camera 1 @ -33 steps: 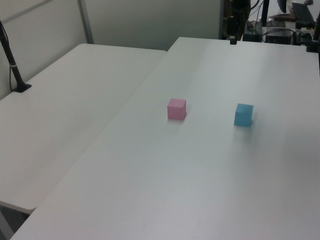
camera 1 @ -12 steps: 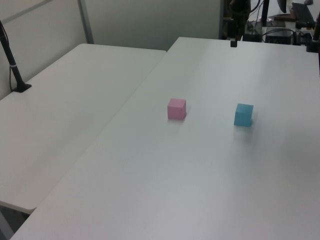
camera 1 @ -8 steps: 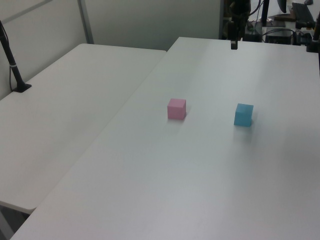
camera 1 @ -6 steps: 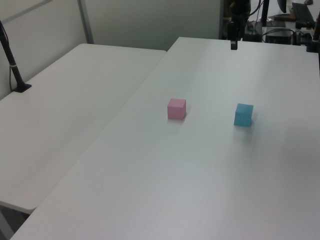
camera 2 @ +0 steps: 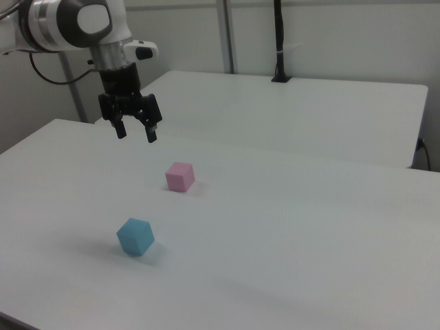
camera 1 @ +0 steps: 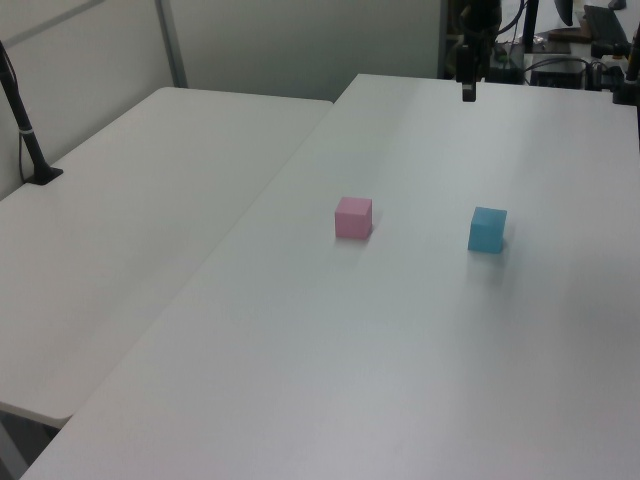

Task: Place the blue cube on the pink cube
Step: 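Move the open gripper over the light-blue cube and lower it, then close the gripper on the light-blue cube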

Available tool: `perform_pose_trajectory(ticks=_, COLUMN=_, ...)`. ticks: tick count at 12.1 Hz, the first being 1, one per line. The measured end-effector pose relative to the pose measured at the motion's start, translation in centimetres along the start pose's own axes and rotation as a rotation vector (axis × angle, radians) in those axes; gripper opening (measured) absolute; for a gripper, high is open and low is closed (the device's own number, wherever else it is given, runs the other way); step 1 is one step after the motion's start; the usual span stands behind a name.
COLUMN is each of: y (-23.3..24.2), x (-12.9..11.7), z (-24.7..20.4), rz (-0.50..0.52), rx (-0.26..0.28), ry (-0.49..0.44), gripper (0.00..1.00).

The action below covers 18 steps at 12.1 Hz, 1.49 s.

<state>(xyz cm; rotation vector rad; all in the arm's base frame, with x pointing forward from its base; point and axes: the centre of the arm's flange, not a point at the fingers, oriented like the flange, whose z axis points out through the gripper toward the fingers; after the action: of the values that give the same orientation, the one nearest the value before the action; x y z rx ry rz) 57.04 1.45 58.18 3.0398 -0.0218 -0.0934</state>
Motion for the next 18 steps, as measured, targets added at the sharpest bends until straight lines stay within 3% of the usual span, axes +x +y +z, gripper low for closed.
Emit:
perform_pose_trajectory(ticks=4, y=-0.5, x=-0.9, z=2.9, rz=-0.012, rx=-0.002, ry=-0.046, gripper=1.00)
perform_pose_trajectory(ticks=10, y=-4.4, x=-7.0, z=10.7, rz=-0.101, rx=0.007, ry=-0.003, gripper=1.00)
perform_pose_trajectory(ticks=14, y=-5.0, x=-6.9, z=14.7, rz=-0.111, rx=0.014, ry=0.029, gripper=1.00)
perform_pose_trajectory(ticks=18, y=-5.9, x=-4.9, z=19.7, rz=-0.121, rx=0.014, ry=0.018, gripper=1.00)
